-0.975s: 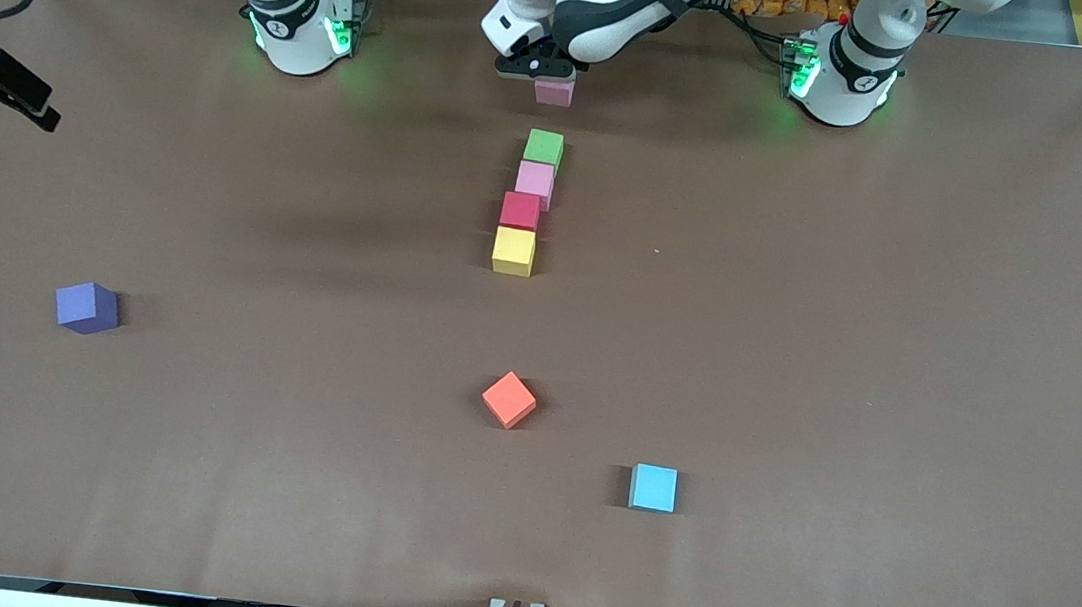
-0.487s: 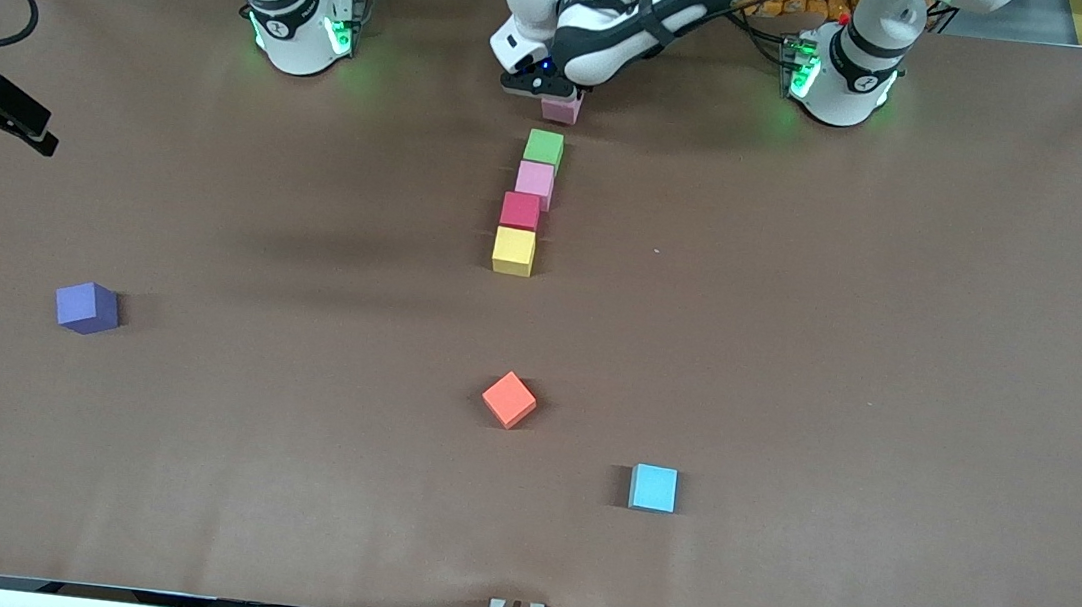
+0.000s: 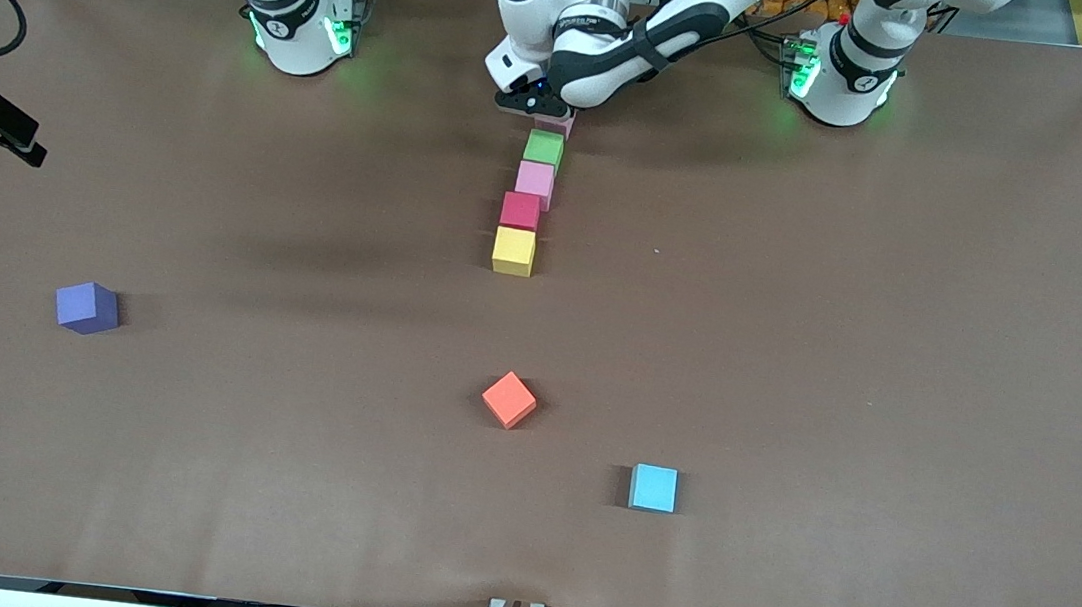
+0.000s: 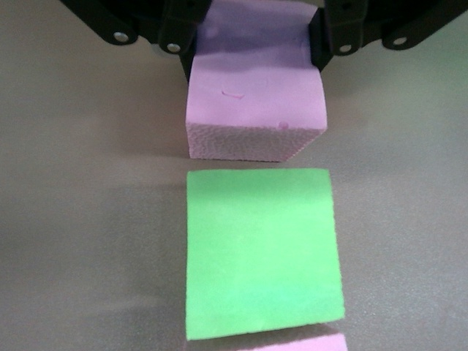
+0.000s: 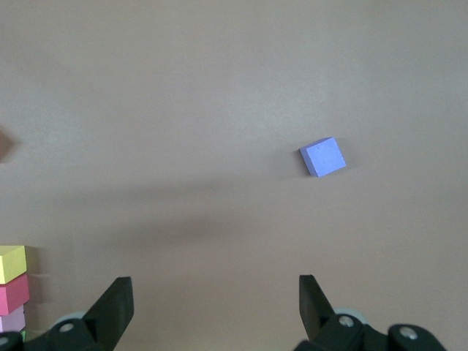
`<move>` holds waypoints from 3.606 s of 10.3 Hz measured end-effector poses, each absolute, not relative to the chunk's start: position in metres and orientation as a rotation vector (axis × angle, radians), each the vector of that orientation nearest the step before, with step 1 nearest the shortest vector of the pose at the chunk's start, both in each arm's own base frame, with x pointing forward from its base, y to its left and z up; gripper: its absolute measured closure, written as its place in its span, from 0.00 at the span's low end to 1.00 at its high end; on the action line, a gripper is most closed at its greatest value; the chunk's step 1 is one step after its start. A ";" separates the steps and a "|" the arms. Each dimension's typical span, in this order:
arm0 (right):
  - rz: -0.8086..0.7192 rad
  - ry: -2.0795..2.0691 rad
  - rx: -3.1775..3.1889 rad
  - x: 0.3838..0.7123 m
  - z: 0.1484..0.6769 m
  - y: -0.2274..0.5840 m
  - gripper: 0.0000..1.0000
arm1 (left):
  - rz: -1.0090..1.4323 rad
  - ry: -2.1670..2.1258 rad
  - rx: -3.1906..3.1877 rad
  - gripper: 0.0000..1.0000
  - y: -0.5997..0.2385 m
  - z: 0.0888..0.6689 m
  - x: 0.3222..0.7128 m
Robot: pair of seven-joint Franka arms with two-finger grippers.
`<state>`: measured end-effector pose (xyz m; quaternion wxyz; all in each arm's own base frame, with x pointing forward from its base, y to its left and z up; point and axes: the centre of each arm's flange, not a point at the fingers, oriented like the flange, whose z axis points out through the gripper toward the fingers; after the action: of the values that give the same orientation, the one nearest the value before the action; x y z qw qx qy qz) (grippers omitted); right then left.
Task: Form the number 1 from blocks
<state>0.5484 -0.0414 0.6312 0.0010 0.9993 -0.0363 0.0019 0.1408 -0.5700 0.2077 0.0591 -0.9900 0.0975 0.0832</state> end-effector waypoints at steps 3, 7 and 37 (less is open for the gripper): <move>0.003 -0.127 3.137 0.548 0.631 -0.046 0.00 | 0.238 0.283 -3.003 0.44 -0.573 0.206 0.148; -0.002 -0.133 3.137 0.549 0.629 -0.049 0.00 | 0.229 0.240 -3.014 0.44 -0.576 0.205 0.165; -0.037 -0.152 3.138 0.548 0.627 -0.057 0.00 | -0.020 -0.218 -3.045 0.00 -0.155 0.505 0.600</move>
<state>0.5485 -0.0570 0.6266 0.0000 0.9988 -0.0483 -0.0117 0.6000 -0.1549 0.5048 0.0441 -0.9964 -0.0714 -0.0066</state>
